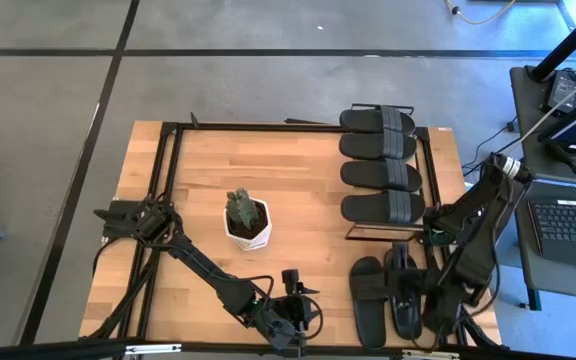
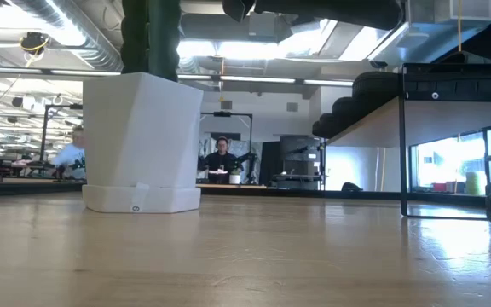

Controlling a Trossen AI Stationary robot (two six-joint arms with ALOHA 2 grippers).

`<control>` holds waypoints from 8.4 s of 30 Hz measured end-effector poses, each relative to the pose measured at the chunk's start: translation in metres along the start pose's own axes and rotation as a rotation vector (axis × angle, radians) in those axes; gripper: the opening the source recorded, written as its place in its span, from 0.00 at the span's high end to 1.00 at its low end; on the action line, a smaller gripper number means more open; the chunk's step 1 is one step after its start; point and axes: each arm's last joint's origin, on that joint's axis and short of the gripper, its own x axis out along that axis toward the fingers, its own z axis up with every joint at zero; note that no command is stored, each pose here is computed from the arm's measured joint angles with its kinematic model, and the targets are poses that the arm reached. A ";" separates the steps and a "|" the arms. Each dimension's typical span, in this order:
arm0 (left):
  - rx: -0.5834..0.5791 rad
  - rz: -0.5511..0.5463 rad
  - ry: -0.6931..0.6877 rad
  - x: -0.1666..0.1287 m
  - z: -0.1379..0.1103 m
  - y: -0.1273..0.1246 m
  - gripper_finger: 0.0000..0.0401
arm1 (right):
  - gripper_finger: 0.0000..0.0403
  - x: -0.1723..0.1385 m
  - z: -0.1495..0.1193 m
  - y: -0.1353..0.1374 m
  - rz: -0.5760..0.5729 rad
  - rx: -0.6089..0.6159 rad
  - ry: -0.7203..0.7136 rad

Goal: Pick and place slides into the shelf
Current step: Move the black slide to the top center of the table, then move the potted cactus to the bottom center of the table

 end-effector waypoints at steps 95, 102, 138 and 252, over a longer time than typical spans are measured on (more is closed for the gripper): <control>-0.063 -0.196 -0.031 0.001 0.021 0.006 0.46 | 0.97 -0.011 0.064 0.054 -0.031 -0.063 0.371; -0.029 -0.234 -0.095 -0.041 0.061 0.024 0.46 | 0.97 -0.046 0.115 0.024 0.013 -0.003 0.253; -0.070 0.186 -0.305 -0.274 0.158 0.306 0.46 | 0.97 -0.013 0.215 -0.244 -0.455 0.290 0.033; -0.520 -0.155 0.324 -0.084 -0.143 0.434 0.46 | 0.65 0.013 0.219 -0.350 -0.503 0.366 -0.121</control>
